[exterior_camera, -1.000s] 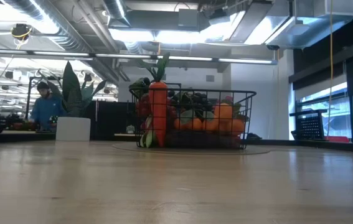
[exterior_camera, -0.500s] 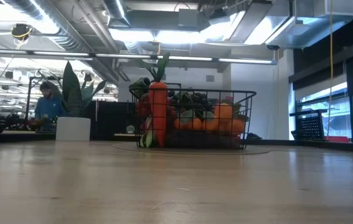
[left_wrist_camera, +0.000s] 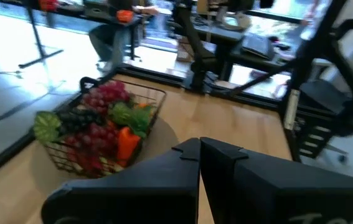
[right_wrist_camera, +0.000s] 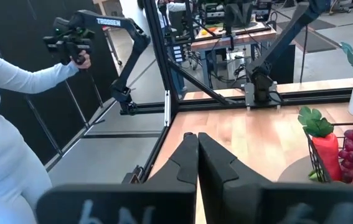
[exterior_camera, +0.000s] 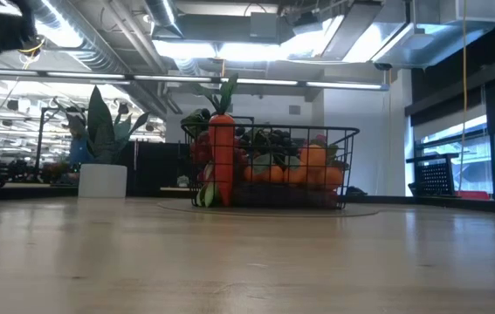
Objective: Build produce basket
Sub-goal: Return to Home Position
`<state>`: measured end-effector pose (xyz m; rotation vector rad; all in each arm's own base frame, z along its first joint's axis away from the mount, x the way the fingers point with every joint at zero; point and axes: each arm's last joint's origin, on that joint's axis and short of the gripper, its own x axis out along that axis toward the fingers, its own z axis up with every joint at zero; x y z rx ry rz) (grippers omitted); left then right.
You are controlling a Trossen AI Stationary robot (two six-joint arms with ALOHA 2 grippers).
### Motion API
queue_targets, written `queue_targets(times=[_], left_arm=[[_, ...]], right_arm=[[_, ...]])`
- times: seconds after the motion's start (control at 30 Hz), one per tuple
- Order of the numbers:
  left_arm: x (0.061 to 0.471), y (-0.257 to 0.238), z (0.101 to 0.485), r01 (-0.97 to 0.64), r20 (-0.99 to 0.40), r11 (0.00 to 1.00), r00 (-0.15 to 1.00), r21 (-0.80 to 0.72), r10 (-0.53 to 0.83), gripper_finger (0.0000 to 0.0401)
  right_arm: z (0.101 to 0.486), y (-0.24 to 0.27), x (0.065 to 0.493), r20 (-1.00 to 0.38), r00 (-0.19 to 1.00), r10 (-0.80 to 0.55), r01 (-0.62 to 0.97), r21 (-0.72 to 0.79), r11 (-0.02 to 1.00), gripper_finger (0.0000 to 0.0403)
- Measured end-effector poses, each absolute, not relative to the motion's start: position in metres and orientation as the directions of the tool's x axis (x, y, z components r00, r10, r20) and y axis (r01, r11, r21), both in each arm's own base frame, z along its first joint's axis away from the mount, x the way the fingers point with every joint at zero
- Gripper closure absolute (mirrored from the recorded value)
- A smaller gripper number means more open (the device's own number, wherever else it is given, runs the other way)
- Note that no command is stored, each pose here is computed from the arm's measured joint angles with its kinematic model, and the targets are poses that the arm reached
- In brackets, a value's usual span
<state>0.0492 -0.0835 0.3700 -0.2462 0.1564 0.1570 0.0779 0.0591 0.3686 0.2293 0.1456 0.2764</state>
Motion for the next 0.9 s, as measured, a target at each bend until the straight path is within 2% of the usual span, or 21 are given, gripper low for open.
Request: queue_targets(times=[0.27, 0.4, 0.63, 0.9], left_arm=[[0.032, -0.061, 0.351, 0.009, -0.147, 0.947, 0.987, -0.321, -0.059, 0.0401], [0.028, -0.054, 0.346, 0.069, -0.105, 0.933, 0.988, -0.354, -0.113, 0.0401], [0.028, -0.058, 0.344, 0.061, -0.078, 0.93, 0.992, -0.362, -0.096, 0.0401], [0.028, -0.065, 0.338, 0.016, -0.001, 0.929, 1.0, -0.371, -0.018, 0.0401]], right_arm=[[0.368, 0.059, 0.078, -0.111, 0.954, 0.279, -0.246, 0.245, 0.938, 0.0403], [0.369, 0.058, 0.078, -0.104, 0.958, 0.268, -0.236, 0.248, 0.94, 0.0403], [0.369, 0.058, 0.078, -0.104, 0.962, 0.253, -0.222, 0.245, 0.944, 0.0403], [0.369, 0.057, 0.078, -0.107, 0.966, 0.234, -0.203, 0.24, 0.949, 0.0403]])
